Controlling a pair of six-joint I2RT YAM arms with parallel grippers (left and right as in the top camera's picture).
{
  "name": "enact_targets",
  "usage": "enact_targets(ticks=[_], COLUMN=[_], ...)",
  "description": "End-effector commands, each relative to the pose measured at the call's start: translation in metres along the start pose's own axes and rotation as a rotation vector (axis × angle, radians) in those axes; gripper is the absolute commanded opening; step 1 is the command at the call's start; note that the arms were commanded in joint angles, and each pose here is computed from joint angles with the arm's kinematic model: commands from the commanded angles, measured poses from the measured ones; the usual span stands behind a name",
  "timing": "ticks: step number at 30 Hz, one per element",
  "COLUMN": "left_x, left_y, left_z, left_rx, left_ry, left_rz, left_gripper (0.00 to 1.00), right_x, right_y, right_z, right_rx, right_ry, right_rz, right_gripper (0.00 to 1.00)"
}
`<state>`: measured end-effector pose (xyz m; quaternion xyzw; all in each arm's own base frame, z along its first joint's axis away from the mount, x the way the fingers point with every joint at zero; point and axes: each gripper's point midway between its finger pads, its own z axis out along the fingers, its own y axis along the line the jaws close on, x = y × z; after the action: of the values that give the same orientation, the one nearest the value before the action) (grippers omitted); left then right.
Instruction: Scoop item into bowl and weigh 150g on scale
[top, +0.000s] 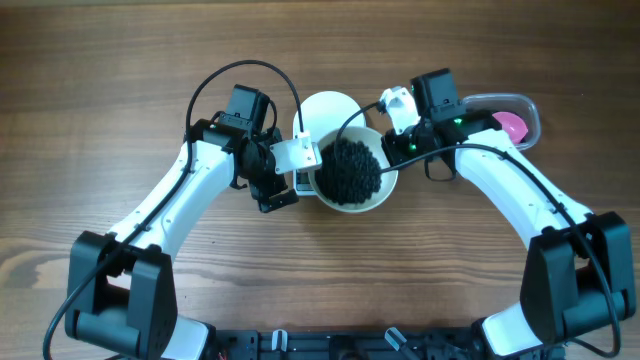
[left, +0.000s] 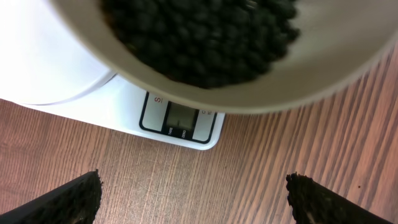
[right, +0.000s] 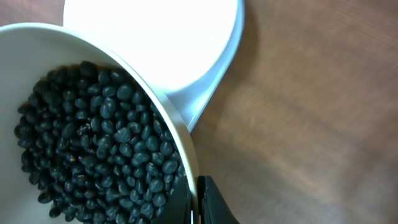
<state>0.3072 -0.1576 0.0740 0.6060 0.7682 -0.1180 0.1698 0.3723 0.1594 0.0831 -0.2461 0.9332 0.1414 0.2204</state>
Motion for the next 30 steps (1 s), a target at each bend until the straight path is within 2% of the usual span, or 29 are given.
enact_targets(ticks=[1, 8, 13, 30], left_x=[-0.001, -0.001, -0.001, -0.001], left_y=[-0.004, -0.004, -0.004, -0.004], left_z=[0.004, 0.004, 0.004, 0.004], left_rx=[0.024, 0.024, 0.024, 0.024], left_ry=[-0.008, -0.008, -0.008, -0.008], left_rz=[0.013, 0.013, 0.013, 0.013], left_gripper=[1.00, 1.00, 1.00, 1.00], right_x=[-0.040, -0.053, -0.078, -0.096], right_y=[-0.001, -0.007, -0.007, -0.018], right_z=[-0.018, -0.009, -0.009, 0.023], right_rx=[0.009, 0.013, -0.010, -0.025], right_ry=[-0.144, -0.194, -0.295, -0.371], right_rz=[-0.030, 0.080, 0.134, 0.168], right_gripper=[0.04, 0.04, 0.04, 0.04])
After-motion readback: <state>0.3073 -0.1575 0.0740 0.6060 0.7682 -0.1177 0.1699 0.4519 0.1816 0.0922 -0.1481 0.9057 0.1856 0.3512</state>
